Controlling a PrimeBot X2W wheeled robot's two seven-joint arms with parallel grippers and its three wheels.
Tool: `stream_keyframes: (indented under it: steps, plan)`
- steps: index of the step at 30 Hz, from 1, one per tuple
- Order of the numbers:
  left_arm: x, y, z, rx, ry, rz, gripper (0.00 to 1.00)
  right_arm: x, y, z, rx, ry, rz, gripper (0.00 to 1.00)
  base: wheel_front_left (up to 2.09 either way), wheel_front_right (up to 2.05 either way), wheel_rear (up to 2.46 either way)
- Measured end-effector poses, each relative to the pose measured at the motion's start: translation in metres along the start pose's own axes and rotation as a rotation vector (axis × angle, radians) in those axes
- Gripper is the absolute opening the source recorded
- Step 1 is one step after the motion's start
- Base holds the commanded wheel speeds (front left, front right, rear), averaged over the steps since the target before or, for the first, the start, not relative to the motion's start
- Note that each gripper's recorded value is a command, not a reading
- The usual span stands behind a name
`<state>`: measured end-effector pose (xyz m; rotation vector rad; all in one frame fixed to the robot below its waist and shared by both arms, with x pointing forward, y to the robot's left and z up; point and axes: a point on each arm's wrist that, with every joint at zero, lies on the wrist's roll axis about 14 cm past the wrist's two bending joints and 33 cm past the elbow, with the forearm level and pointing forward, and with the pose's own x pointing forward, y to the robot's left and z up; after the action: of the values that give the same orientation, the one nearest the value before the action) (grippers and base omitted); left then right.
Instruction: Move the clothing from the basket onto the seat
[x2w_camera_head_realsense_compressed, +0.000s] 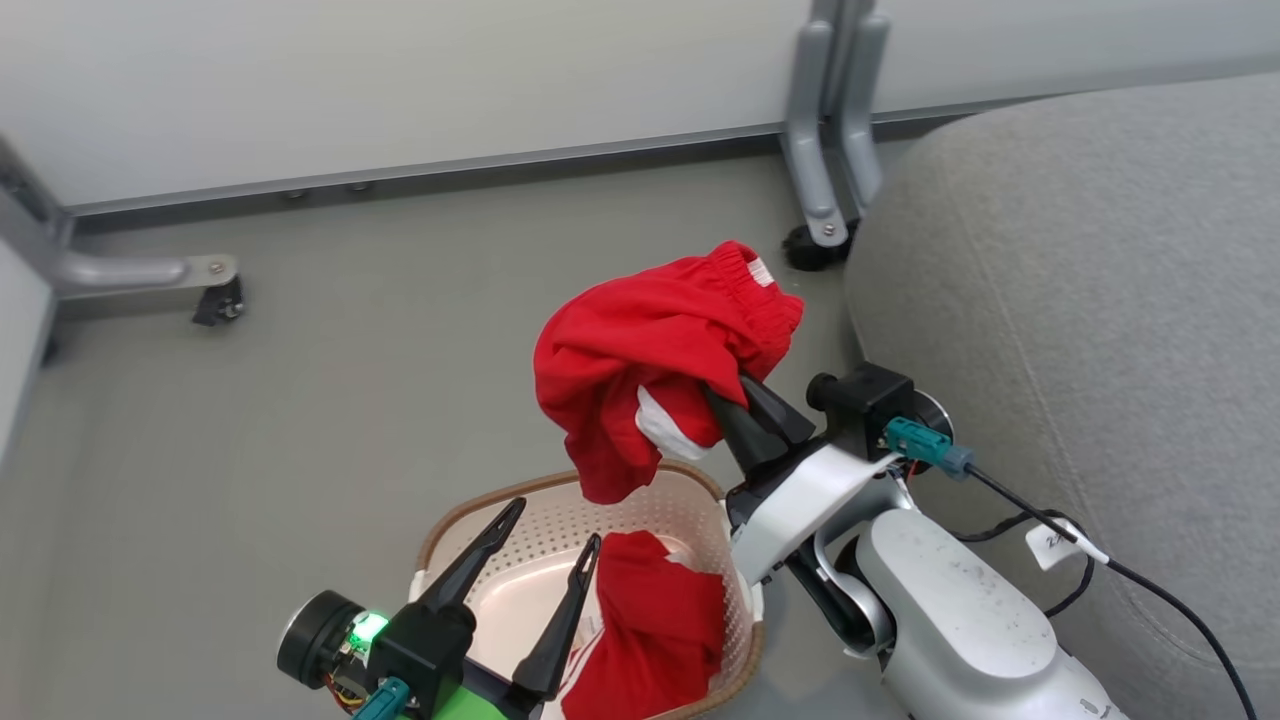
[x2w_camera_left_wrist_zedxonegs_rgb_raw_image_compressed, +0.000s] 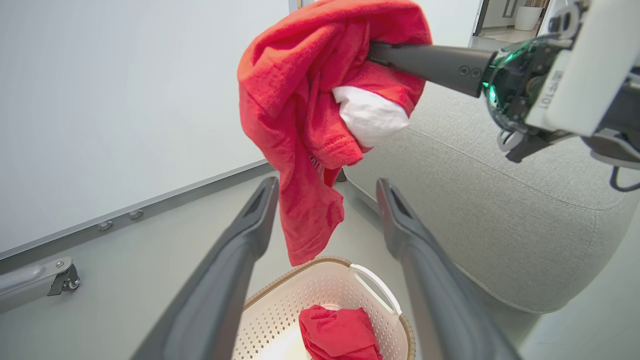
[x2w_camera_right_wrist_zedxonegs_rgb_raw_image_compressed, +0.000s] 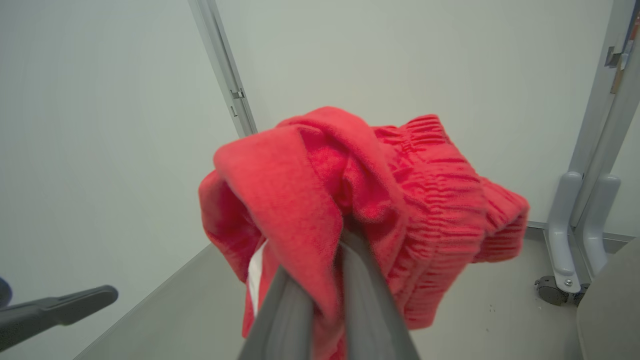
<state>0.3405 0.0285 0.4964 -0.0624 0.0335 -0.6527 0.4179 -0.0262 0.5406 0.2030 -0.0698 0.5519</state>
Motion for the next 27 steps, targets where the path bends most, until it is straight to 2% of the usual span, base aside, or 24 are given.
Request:
stream_keyframes:
  steps: [10,22,27]
  plan:
    - [0.040,-0.044,-0.002,0.006,0.014,-0.220,1.00,-0.049,-0.075,0.009,-0.020,-0.023,-0.252,0.00,0.00,0.00,0.00]
    - [0.076,-0.102,-0.008,-0.022,0.022,-0.459,1.00,-0.148,-0.160,0.017,-0.038,-0.038,-0.628,0.00,0.00,0.00,0.00]
    - [0.087,-0.114,-0.011,-0.037,0.025,-0.523,1.00,-0.183,-0.194,0.026,-0.054,-0.052,-0.773,0.00,0.00,0.00,0.00]
